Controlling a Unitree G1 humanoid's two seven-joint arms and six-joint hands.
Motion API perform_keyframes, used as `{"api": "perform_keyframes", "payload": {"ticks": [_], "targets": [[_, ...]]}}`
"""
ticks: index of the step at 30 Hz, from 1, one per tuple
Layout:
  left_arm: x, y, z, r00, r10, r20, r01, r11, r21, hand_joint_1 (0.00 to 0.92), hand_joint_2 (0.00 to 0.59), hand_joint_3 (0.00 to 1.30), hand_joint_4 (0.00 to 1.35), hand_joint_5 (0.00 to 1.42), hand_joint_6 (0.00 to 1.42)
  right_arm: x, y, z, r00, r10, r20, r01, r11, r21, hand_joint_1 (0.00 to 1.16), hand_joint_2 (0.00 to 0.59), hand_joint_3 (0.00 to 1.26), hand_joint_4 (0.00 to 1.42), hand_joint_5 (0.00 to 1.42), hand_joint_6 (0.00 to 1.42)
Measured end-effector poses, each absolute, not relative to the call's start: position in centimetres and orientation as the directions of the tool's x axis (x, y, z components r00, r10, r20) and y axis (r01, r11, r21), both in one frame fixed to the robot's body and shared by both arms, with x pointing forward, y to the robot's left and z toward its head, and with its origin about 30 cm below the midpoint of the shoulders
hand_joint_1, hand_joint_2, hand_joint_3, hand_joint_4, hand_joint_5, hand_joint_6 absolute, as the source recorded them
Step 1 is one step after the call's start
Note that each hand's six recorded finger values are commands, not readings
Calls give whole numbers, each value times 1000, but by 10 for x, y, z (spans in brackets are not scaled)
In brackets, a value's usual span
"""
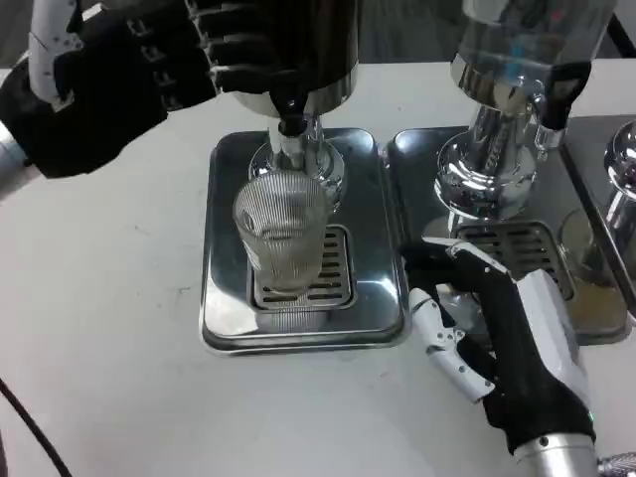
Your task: Grasp the cup under the faucet to collect the drink, then remove the cup.
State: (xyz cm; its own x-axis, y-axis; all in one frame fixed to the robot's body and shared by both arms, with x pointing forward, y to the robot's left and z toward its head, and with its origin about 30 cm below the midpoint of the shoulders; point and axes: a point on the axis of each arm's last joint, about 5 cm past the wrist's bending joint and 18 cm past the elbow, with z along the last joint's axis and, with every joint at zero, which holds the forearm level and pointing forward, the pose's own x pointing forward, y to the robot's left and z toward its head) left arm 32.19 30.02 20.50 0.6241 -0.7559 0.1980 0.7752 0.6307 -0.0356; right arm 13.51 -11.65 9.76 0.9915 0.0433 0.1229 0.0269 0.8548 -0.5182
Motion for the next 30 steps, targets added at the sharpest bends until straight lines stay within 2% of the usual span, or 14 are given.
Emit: {"api": "perform_keyframes", "payload": {"ticks": [14,22,30], "targets": [[314,314,216,578,-794,187,807,590,9,0,59,304,269,288,239,138,-117,99,991,44,130,29,860,-509,384,459,419,429,382,304],[301,328,213,583,-795,171,806,592,2,0,59,304,269,288,239,139,-119,99,990,52,133,25,855,-519,395,453,419,429,382,318],[287,343,208,617,-768,173,781,625,-13,0,59,297,270,289,239,140,-121,99,989,63,132,16,852,-524,400,453,419,421,382,321]]}}
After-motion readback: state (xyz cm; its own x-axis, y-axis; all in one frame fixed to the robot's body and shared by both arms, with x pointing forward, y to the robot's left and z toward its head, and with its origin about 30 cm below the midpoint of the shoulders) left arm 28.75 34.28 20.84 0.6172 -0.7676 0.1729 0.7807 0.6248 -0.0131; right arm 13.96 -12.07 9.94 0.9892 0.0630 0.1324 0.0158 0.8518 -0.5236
